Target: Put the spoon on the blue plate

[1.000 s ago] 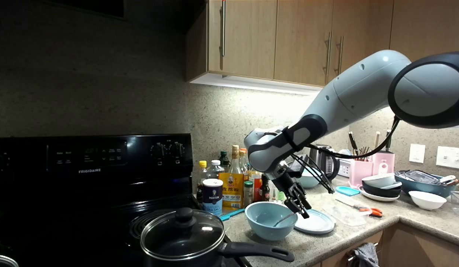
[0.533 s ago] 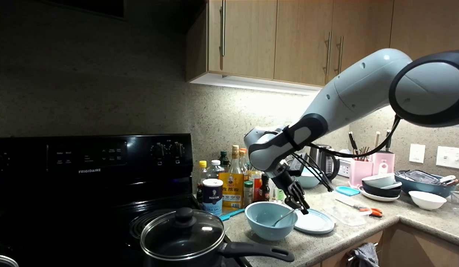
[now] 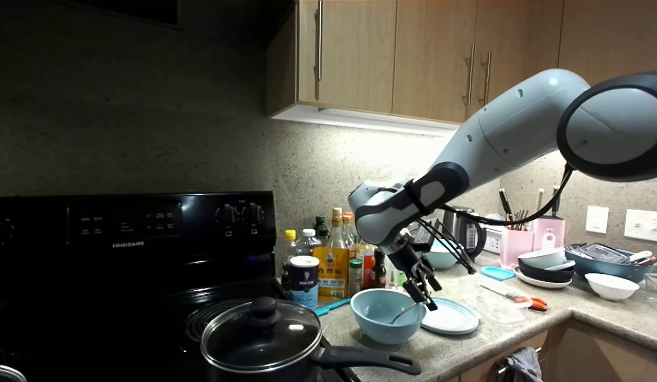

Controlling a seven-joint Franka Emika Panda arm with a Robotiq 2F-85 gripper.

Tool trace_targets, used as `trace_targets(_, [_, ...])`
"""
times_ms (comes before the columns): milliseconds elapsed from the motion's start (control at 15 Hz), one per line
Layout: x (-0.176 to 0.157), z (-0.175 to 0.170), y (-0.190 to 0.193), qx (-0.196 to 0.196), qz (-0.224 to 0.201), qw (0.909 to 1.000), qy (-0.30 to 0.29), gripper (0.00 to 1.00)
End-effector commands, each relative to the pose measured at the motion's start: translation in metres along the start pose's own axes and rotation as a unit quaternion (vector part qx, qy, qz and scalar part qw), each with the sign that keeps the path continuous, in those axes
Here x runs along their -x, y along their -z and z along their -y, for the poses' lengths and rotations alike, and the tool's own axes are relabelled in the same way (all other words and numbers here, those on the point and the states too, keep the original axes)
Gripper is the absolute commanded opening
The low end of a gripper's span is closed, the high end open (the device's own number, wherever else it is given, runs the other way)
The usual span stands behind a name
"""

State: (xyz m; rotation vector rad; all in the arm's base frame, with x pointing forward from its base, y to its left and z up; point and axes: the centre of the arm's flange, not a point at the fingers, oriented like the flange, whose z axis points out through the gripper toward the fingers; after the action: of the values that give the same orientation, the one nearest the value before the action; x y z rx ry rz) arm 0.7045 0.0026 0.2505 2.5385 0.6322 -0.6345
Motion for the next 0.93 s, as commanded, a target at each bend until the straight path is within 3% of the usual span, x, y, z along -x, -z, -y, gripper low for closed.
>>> trace_targets(0, [0.0, -0.002, 0.001, 0.06, 0.026, 0.9973, 0.034, 1.0])
trace_targets(67, [0.001, -0.003, 0.002, 0.076, 0.036, 0.9957, 0.038, 1.0])
trace_targets(133, [0.0, -0.002, 0.001, 0.043, 0.017, 0.9988, 0.015, 1.0])
trace_targets(333, [-0.002, 0.001, 0.0, 0.046, 0.019, 0.9986, 0.018, 1.0])
trace_targets(400, [0.001, 0.0, -0.003, 0.07, 0.021, 0.9933, 0.089, 1.0])
trace_targets(600, [-0.003, -0.005, -0.002, 0.099, 0.014, 0.9834, 0.151, 1.0])
trace_targets(867, [-0.014, -0.011, 0.003, 0.121, 0.008, 0.9615, 0.247, 1.0])
